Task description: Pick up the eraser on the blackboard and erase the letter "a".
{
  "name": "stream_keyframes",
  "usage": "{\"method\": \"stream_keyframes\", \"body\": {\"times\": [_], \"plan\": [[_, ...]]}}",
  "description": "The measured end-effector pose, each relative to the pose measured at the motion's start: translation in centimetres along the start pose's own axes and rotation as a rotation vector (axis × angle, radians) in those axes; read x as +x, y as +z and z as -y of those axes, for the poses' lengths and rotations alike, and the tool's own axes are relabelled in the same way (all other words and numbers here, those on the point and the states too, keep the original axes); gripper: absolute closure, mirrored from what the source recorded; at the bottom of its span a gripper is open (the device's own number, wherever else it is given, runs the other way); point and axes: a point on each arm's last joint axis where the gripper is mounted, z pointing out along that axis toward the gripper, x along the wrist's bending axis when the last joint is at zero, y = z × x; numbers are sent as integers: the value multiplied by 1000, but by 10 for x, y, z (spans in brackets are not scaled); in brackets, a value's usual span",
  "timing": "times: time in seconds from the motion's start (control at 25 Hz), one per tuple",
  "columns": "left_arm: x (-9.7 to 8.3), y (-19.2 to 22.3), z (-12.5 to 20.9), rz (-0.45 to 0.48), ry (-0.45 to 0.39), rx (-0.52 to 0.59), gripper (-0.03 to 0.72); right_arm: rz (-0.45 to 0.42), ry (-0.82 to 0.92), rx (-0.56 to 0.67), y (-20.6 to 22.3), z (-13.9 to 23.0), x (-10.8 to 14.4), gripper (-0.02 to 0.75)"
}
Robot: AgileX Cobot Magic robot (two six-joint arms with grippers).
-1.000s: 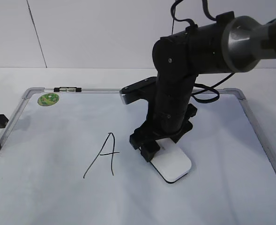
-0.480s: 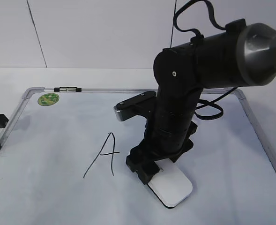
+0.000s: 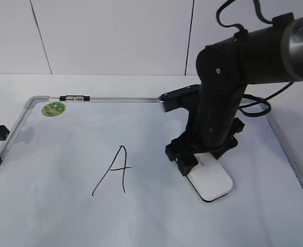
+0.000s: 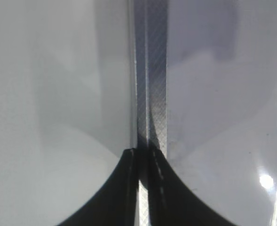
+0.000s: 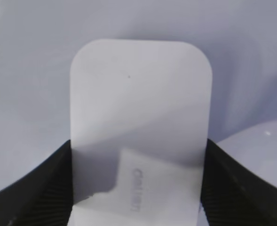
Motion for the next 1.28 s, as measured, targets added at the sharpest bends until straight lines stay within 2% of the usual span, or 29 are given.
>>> {"method": "stream_keyframes", "body": {"times": [0.16,0.36,0.48,0.72,0.84,0.92,1.12,1.28], "plan": [[0,0,0,0,0,0,671,15,65,-7,1,0,-26,182],[0,0,0,0,0,0,671,14,45,-11,1,-1,-22,182],[0,0,0,0,0,0,671,1,-29,-14,0,-1,-6,182],[0,0,0,0,0,0,671,-50,-170,-18,-3,2,48,182],[0,0,0,0,0,0,671,-64,-179,-5,-8,1,56,182],[0,0,0,0,0,0,671,-64,-174,1,-20,-6,54,182],[0,0,0,0,0,0,671,-32,-174,-72,-71,-33,50,182],[0,0,0,0,0,0,671,-24,-120,-68,-82,-36,33,182]]}}
